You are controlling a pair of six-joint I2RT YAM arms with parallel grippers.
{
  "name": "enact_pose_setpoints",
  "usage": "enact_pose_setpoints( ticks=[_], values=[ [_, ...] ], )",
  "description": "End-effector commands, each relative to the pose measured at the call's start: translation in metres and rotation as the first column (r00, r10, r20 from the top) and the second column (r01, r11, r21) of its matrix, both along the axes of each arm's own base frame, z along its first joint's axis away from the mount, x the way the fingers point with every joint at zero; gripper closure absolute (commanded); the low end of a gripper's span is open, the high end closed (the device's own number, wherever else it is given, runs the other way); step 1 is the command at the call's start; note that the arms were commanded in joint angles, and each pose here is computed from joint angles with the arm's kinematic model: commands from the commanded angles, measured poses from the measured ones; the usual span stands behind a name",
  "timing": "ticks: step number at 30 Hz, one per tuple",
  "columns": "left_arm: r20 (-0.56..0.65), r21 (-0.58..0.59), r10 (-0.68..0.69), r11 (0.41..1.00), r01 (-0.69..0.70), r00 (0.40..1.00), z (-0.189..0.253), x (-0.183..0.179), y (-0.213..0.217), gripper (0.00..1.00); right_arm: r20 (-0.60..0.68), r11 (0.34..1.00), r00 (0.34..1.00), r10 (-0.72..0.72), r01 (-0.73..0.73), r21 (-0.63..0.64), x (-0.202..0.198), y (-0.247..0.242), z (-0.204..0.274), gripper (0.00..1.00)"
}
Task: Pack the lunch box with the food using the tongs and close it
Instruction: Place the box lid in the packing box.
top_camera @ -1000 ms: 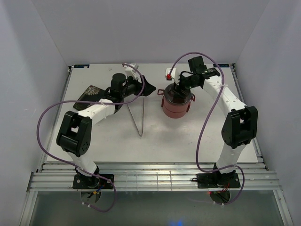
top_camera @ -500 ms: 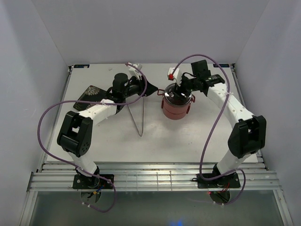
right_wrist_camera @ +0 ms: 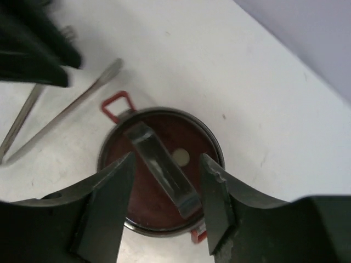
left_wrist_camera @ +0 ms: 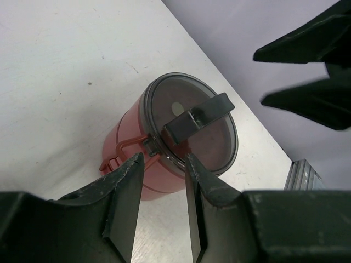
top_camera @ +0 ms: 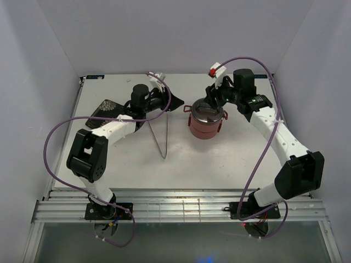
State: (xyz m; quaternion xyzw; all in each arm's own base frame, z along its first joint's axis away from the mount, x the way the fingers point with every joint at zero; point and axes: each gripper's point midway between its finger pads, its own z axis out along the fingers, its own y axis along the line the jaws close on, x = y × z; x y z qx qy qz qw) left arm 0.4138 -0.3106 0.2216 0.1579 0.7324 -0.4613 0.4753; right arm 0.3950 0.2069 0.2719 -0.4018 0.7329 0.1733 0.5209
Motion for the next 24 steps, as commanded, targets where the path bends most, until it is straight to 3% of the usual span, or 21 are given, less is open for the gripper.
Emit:
enact_pose_setpoints(
  ticks=[1,3,5,6,8,13,18,24],
  values=[
    [0.046,-0.028,-0.039,0.999,0.040,0.998,0.020,0.003,-0.009,0.54,-0.116,0.883,0.890,-0.442,0.454,0.121,0.031,-0.053,0.003,0.45],
    [0.020,-0.029,-0.061,0.998,0.062,0.998,0.011,0.003,-0.013,0.60,-0.197,0.772,0.784,-0.589,0.618,0.149,0.031,-0.082,-0.005,0.51],
    [0.007,-0.026,-0.073,0.997,0.073,0.997,0.004,0.003,-0.018,0.64,-0.275,0.633,0.653,-0.706,0.756,0.169,0.021,-0.113,-0.022,0.67],
    [-0.001,-0.020,-0.078,0.997,0.078,0.997,-0.002,0.005,-0.022,0.66,-0.276,0.594,0.622,-0.733,0.783,0.186,0.015,-0.122,-0.020,0.80],
    [-0.009,-0.015,-0.082,0.997,0.081,0.997,-0.009,0.008,-0.027,0.69,-0.287,0.541,0.563,-0.775,0.826,0.157,0.008,-0.135,-0.042,0.92],
    [-0.056,-0.009,-0.064,0.998,0.063,0.996,-0.030,0.020,-0.033,0.76,-0.370,0.576,0.568,-0.735,0.811,0.101,0.008,-0.121,-0.082,0.92],
    [-0.094,0.021,-0.063,0.998,0.066,0.994,-0.063,0.024,-0.046,0.77,-0.428,0.568,0.518,-0.741,0.823,0.014,0.004,-0.115,-0.131,0.92],
    [-0.088,0.037,-0.056,0.998,0.059,0.995,-0.073,0.023,-0.053,0.78,-0.476,0.620,0.528,-0.703,0.783,-0.046,0.005,-0.098,-0.158,0.92]
  ],
)
